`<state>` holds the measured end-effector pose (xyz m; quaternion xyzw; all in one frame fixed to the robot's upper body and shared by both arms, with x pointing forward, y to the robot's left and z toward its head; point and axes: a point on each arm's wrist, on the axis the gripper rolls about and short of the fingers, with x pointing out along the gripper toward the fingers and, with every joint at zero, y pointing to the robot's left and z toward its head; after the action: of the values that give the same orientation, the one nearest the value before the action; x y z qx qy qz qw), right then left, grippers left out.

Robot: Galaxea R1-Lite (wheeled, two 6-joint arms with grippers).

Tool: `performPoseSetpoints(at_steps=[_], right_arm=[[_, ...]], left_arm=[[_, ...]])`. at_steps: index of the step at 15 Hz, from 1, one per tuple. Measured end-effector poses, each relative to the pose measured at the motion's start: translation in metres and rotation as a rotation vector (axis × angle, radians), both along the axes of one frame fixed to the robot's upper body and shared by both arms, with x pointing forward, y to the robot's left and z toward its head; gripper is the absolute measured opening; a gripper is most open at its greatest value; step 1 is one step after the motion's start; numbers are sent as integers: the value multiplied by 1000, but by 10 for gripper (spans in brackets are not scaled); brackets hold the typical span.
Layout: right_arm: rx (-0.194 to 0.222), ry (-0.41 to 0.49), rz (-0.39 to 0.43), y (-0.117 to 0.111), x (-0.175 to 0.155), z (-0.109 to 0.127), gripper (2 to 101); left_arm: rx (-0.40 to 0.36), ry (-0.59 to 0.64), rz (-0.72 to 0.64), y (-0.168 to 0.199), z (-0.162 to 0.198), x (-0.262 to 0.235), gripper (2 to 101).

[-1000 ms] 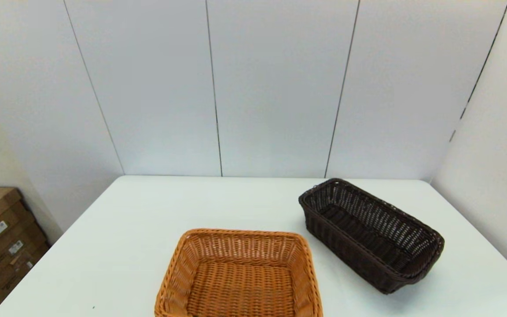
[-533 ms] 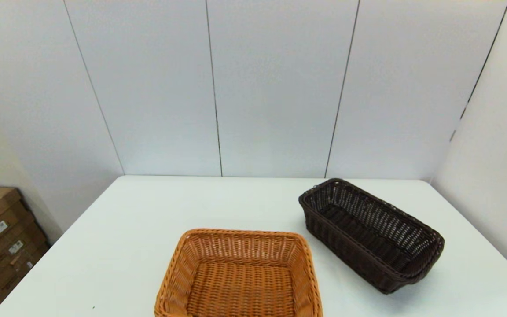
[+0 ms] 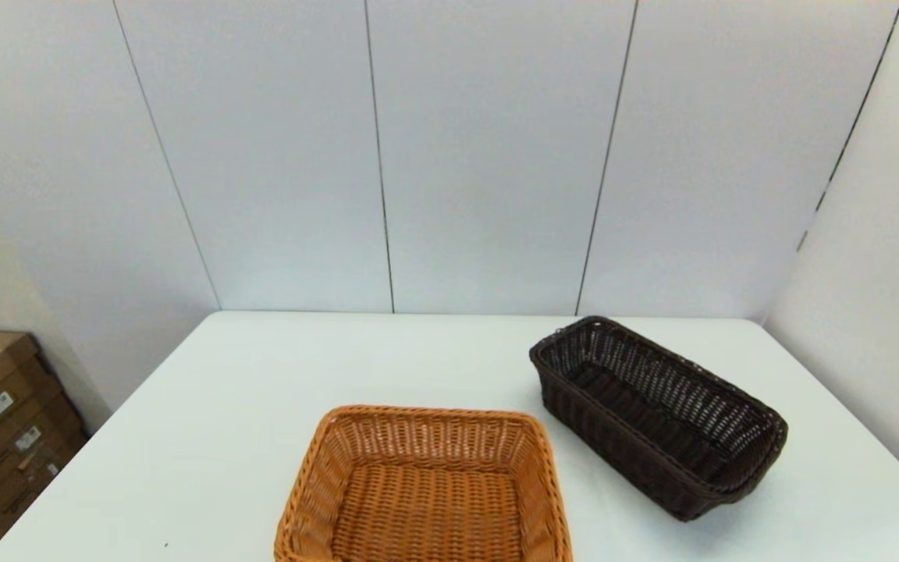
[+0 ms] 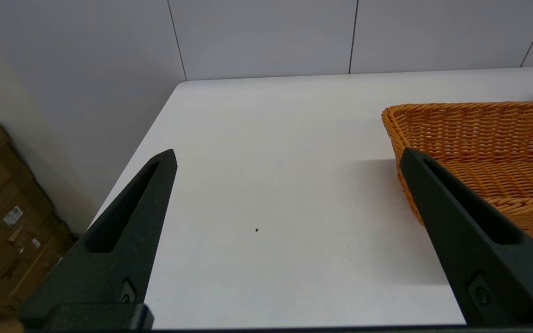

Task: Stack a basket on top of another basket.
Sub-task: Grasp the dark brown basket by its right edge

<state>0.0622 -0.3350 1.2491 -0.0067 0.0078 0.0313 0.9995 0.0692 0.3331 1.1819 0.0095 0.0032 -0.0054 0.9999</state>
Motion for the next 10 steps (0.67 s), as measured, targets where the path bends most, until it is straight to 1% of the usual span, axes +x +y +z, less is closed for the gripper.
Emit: performPoseSetpoints(at_steps=[3,5,6,8,10], right_arm=[[-4,-35,-18,0,13,43,974],[-15,-62,-27,-1,24,75,973],[-22,-62,-29,-1,31,87,974],[-29,-27,-30,-1,46,99,974],[-33,37,-35,-1,58,98,974]], left_arm=[[0,0,0,0,0,0,978],[0,0,0,0,0,0,978],[0,0,0,0,0,0,978],[0,0,1,0,0,0,978],[0,0,0,0,0,0,978]])
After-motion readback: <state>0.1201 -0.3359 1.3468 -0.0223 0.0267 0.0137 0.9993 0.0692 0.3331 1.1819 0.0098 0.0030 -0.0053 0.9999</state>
